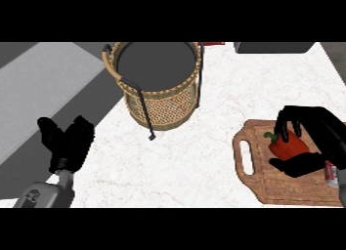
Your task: Pick the bell pepper from the cutting board and place it in the tiered basket
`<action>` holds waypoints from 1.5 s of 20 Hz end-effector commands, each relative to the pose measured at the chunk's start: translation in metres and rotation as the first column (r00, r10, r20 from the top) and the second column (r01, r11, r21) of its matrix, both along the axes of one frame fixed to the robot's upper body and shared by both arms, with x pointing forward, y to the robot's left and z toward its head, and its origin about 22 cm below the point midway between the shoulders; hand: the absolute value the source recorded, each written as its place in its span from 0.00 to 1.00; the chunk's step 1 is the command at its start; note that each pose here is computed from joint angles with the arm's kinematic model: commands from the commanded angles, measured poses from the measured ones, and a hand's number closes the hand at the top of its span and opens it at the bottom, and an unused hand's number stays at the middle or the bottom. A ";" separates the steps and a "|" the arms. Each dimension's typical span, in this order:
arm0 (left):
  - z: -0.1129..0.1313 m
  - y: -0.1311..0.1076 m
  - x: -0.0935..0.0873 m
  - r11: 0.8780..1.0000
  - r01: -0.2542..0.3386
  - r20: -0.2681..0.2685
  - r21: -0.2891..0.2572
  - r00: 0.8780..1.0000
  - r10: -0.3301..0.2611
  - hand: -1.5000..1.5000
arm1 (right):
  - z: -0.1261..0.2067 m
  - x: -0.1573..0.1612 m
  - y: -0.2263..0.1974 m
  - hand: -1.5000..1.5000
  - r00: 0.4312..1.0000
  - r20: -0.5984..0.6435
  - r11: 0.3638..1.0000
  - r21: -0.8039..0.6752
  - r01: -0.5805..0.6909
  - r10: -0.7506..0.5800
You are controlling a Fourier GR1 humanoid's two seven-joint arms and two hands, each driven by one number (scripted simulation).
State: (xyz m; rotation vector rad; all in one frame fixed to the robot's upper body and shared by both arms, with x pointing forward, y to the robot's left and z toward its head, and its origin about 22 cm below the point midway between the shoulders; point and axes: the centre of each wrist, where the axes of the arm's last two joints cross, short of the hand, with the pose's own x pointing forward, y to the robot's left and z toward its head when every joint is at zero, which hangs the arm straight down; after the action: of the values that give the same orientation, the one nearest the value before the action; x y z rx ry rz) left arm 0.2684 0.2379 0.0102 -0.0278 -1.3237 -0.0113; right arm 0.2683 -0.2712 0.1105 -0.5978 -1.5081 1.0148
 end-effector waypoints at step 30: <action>0.009 -0.018 0.014 0.985 0.169 0.058 0.033 0.984 -0.171 0.50 | 0.220 0.075 0.152 1.00 0.982 0.191 0.988 0.151 -0.024 -0.005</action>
State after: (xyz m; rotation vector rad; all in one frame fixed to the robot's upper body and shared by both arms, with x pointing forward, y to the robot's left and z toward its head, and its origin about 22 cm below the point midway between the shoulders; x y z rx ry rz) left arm 0.2734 0.2341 0.0114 -0.0823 -1.3229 -0.0692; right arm 0.3204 -0.1470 0.3382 -0.6016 -1.7657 0.8617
